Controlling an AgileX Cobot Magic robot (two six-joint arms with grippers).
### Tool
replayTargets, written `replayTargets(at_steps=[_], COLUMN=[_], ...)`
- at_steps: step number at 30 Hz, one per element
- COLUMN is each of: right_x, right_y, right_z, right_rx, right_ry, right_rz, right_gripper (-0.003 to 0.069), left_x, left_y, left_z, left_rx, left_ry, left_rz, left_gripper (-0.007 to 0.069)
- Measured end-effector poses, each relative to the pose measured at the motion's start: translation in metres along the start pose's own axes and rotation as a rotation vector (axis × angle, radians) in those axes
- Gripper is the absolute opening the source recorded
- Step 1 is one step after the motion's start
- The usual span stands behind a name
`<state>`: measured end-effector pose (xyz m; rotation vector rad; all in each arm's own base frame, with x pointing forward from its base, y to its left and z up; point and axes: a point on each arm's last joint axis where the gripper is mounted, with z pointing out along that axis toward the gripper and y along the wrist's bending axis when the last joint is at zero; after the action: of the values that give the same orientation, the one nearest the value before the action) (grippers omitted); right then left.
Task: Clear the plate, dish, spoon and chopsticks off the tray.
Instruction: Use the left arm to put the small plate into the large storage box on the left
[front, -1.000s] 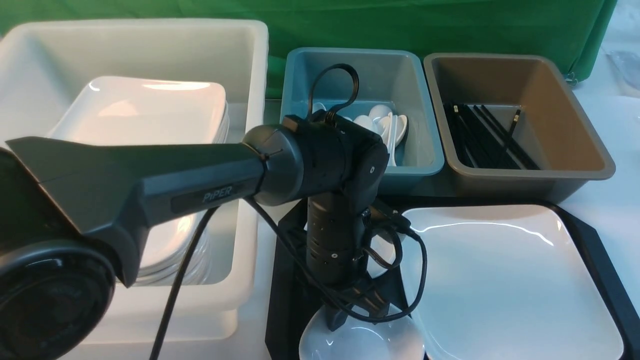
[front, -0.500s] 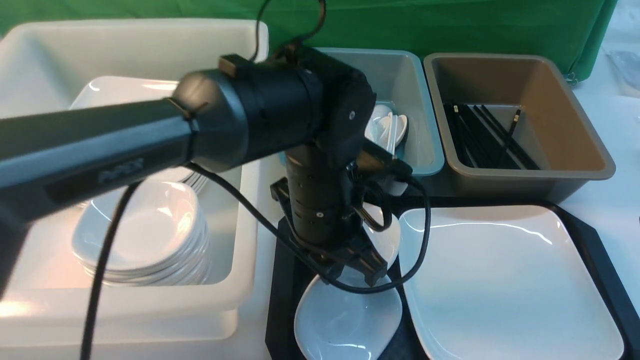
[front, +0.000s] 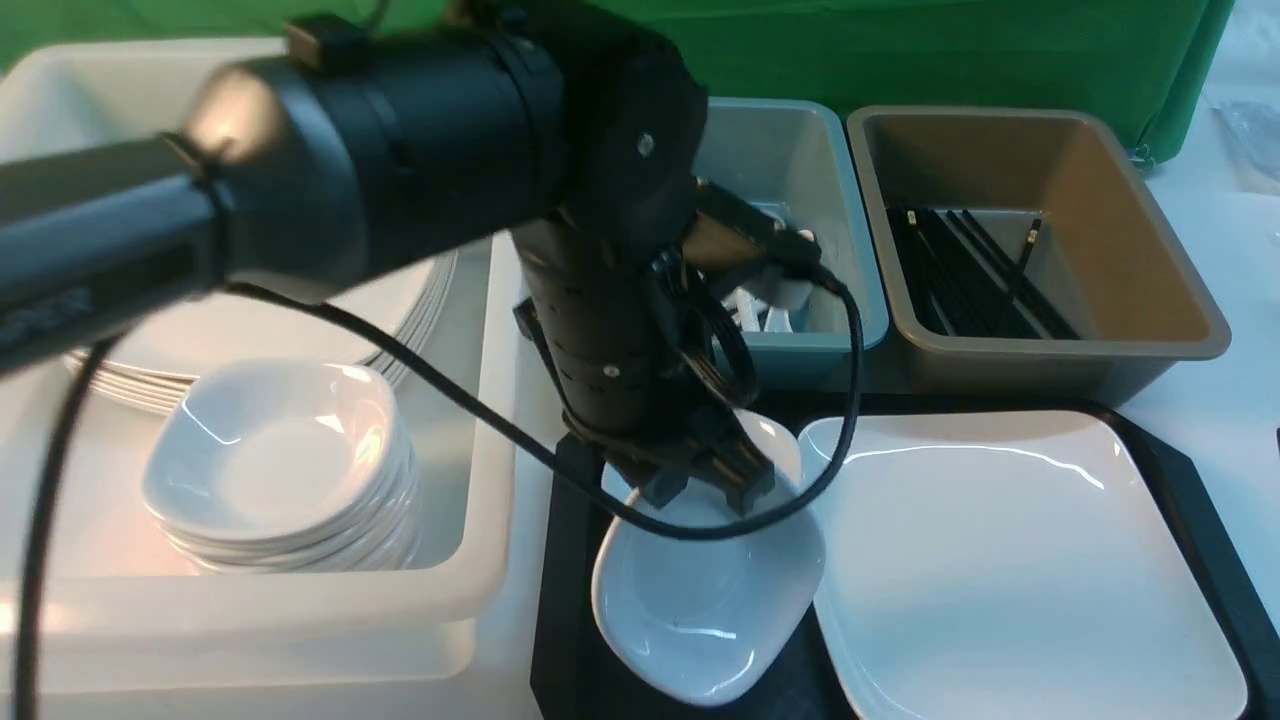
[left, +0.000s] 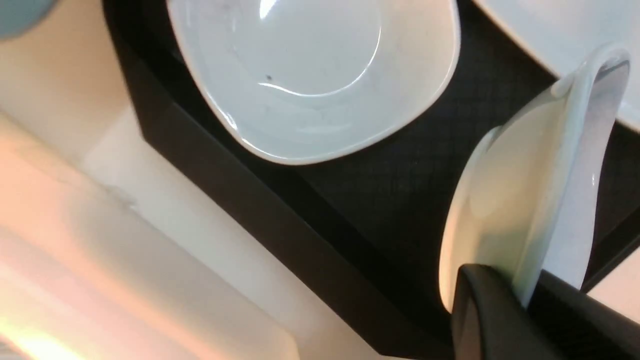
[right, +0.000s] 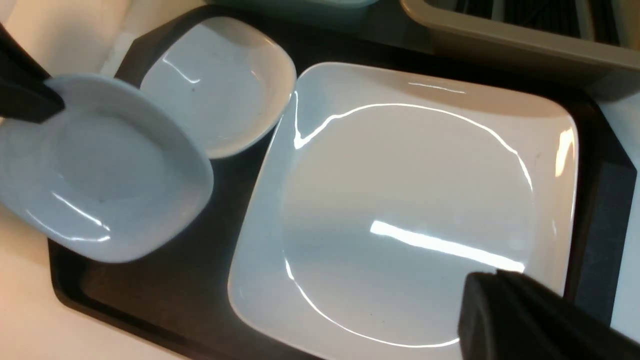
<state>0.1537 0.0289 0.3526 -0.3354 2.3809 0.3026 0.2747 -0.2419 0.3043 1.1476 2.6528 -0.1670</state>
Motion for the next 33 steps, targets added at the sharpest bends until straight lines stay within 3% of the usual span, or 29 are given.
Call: replayTargets(at_steps=[5, 13, 15, 24, 29, 33], right_x=[0.0, 0.0, 0.0, -0.001, -0.001, -0.002], right_y=[0.0, 0.0, 0.001, 0.003, 0.004, 0.005], right_z=[0.0, 0.0, 0.0, 0.0, 0.0, 0.0], right_rx=[-0.001, -0.002, -0.011, -0.036, -0.039, -0.052], right_ry=[0.0, -0.001, -0.004, -0.013, -0.015, -0.02], right_rz=[0.001, 0.001, 0.007, 0.024, 0.026, 0.032], right_gripper=[0.0018, 0.0018, 0.0018, 0.0018, 0.0018, 0.0018], left_x=[0.0, 0.039, 0.066, 0.171, 0.197, 0.198], left_y=[0.022, 0.096, 0.123, 0.177, 0.194, 0.201], left_z=[-0.046, -0.114, -0.128, -0.105, -0.092, -0.081], left_rx=[0.031, -0.009, -0.038, -0.058, -0.017, 0.017], left_ry=[-0.139, -0.33, -0.363, -0.265, -0.296, -0.279], left_rz=[-0.098, -0.365, -0.464, -0.687, -0.777, -0.752], left_gripper=[0.0019, 0.0019, 0.0019, 0.0019, 0.0019, 0.0019])
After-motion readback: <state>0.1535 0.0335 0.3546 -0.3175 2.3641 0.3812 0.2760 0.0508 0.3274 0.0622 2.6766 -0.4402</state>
